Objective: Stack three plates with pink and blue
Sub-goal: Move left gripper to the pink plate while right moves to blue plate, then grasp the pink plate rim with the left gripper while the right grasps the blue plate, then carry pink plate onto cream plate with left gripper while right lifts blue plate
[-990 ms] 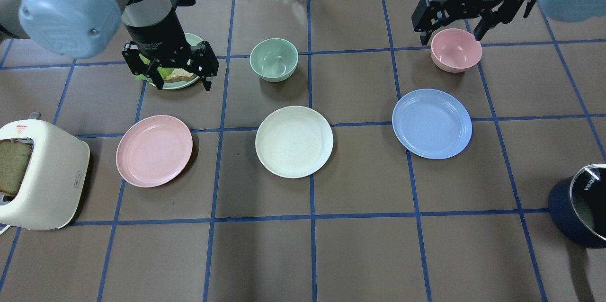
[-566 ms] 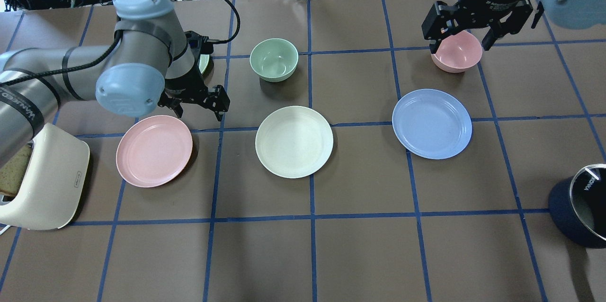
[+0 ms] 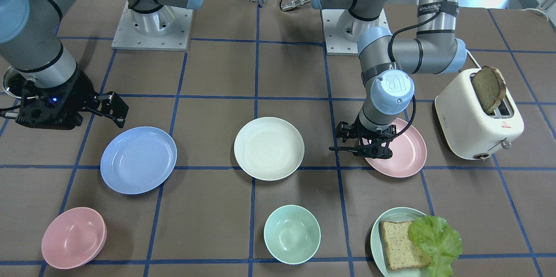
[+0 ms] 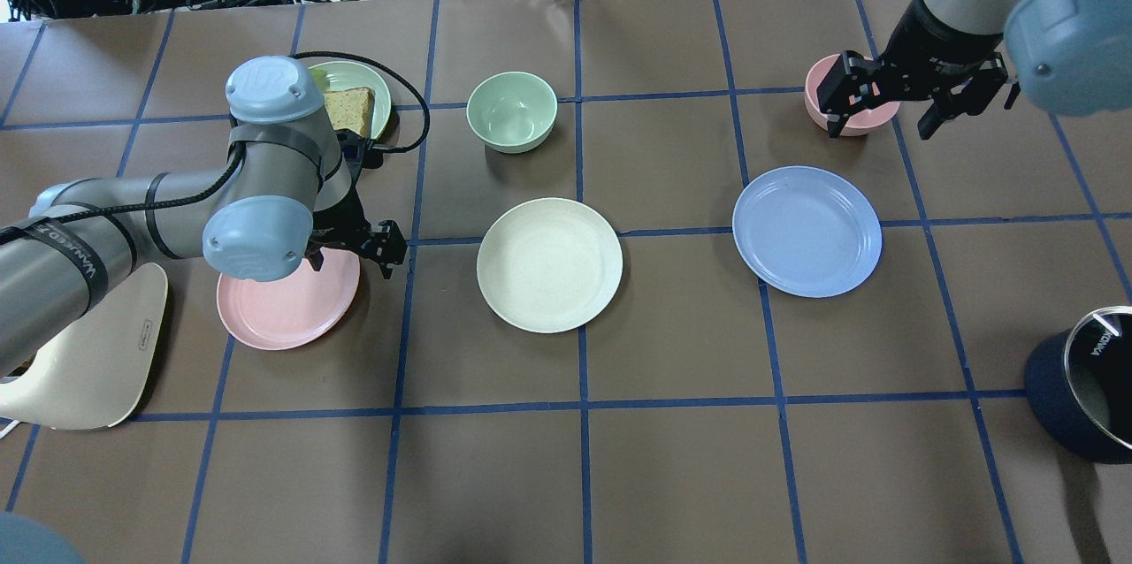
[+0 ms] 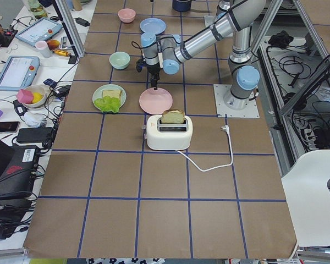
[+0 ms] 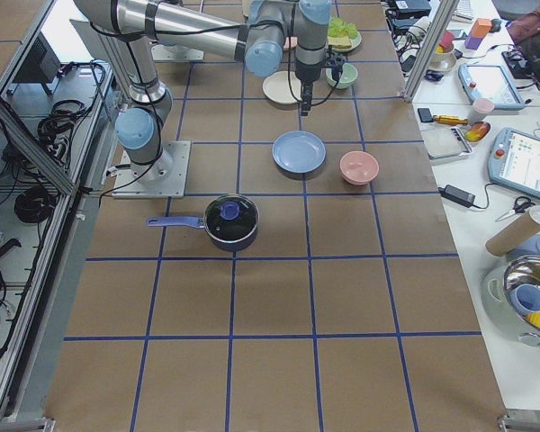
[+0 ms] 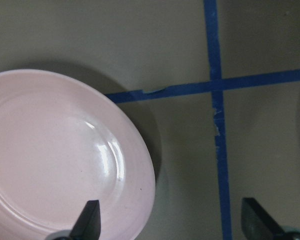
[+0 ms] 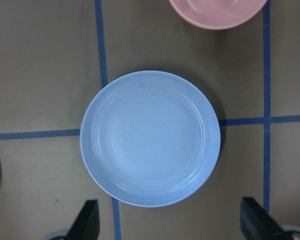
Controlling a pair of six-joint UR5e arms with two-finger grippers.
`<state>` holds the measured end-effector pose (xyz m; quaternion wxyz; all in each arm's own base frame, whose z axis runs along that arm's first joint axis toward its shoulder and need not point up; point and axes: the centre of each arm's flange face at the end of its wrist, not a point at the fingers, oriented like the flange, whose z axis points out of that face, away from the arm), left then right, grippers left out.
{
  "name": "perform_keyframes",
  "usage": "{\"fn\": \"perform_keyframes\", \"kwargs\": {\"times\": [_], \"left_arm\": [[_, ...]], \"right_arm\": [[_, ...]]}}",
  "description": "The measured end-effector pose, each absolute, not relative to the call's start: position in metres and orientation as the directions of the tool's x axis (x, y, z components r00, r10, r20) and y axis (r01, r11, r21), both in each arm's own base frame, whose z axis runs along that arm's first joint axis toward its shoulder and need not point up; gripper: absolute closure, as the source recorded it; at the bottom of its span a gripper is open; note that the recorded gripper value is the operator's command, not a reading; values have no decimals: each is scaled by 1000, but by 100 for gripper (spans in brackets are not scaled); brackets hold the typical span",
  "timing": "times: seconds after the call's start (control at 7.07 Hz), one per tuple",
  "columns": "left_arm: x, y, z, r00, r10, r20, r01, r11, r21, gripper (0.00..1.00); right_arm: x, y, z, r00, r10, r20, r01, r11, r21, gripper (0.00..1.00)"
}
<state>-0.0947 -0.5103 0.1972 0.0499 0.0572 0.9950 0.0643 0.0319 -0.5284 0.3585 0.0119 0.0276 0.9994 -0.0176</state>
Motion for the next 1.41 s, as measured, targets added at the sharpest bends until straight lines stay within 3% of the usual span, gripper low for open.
{"fn": "perform_keyframes", "kwargs": {"times": [0.14, 0.28, 0.71, 0.99, 1.27, 1.41], "left_arm": [[-94, -511, 191, -988, 122, -93, 109, 986, 129, 88], [-94, -512, 188, -988, 122, -95, 109, 986, 128, 97], [-95, -513, 190, -988, 112, -102, 99, 988, 119, 100], [-108, -516, 207, -987, 110, -115, 100, 991, 83, 100], [-153, -525, 234, -985, 120, -123, 117, 993, 31, 100], [-189, -529, 250, -986, 108, -124, 108, 994, 9, 100]], "right_arm": [[17, -523, 327, -998, 64, -27, 66, 996, -58, 5], [1, -522, 300, -995, 88, -39, 91, 993, -72, 12], [-37, -534, 233, -986, 145, -88, 149, 988, -44, 27], [-42, -541, 203, -984, 135, -112, 139, 990, -31, 60], [-44, -542, 195, -983, 135, -121, 139, 990, -25, 82], [-46, -542, 193, -983, 136, -122, 140, 990, -23, 100]]}}
